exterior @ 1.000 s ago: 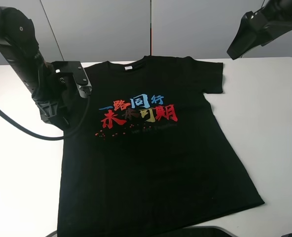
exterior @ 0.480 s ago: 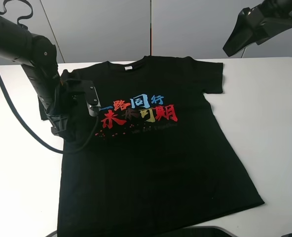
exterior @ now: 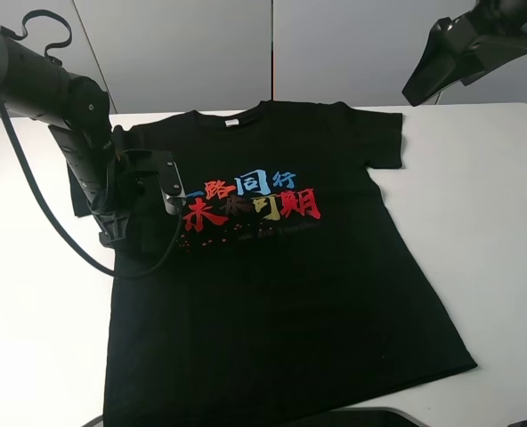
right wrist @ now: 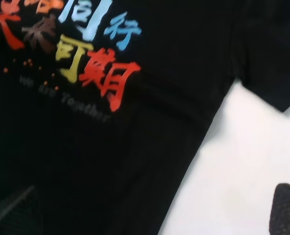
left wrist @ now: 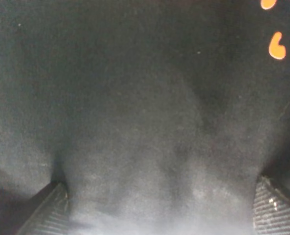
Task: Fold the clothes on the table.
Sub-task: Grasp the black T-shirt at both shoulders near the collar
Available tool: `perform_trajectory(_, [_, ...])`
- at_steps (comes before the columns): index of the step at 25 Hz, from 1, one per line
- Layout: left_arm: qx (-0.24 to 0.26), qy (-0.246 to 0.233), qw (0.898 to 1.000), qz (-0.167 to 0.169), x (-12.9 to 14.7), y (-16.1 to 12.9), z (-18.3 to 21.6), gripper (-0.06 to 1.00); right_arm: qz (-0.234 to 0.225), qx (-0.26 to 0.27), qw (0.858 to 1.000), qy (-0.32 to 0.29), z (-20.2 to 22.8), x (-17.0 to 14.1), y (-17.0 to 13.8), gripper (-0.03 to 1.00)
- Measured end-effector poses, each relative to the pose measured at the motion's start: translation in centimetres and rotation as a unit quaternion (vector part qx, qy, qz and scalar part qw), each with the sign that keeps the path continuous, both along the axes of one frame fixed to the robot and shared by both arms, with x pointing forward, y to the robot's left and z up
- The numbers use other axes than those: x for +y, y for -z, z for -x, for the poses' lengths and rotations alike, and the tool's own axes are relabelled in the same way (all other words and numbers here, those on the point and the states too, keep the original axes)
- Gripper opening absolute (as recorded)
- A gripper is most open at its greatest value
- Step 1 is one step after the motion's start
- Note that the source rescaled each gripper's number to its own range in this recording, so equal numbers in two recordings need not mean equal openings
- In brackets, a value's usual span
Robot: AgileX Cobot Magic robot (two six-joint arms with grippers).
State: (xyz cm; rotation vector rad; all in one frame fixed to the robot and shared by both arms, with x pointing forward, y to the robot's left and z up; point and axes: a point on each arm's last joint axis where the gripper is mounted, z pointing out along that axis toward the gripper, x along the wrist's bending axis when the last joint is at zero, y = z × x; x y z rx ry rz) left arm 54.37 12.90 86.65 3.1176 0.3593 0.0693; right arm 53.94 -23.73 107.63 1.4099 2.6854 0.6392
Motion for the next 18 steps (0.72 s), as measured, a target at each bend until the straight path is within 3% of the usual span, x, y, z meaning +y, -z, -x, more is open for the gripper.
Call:
perform_trajectory(3, [0.002,-0.002,1.0,-0.001,0.0,0.1,0.0,0.95,0.002,0.022,1.0,-0.006,-0.6,0.1,1.2,1.0])
perform_trajectory(5, [0.002,-0.002,1.0,-0.001,0.0,0.1,0.0,0.81,0.004,0.034,0.999,-0.008,-1.0,0.1,2.0,1.0])
perform_trajectory(11, [0.0,0.0,1.0,0.0,-0.2,0.1,0.0,0.07,0.014,0.054,0.998,-0.036,-1.8,0.6,3.9,1.0])
perform_trajectory(13, [-0.002,0.001,1.0,0.001,-0.3,0.1,0.0,0.01,0.025,0.054,0.996,-0.063,-2.0,1.3,4.7,1.0])
perform_trajectory(18, [-0.003,0.002,1.0,0.002,-0.3,0.1,-0.1,0.01,0.074,0.028,0.99,-0.119,-3.1,2.3,6.6,1.0])
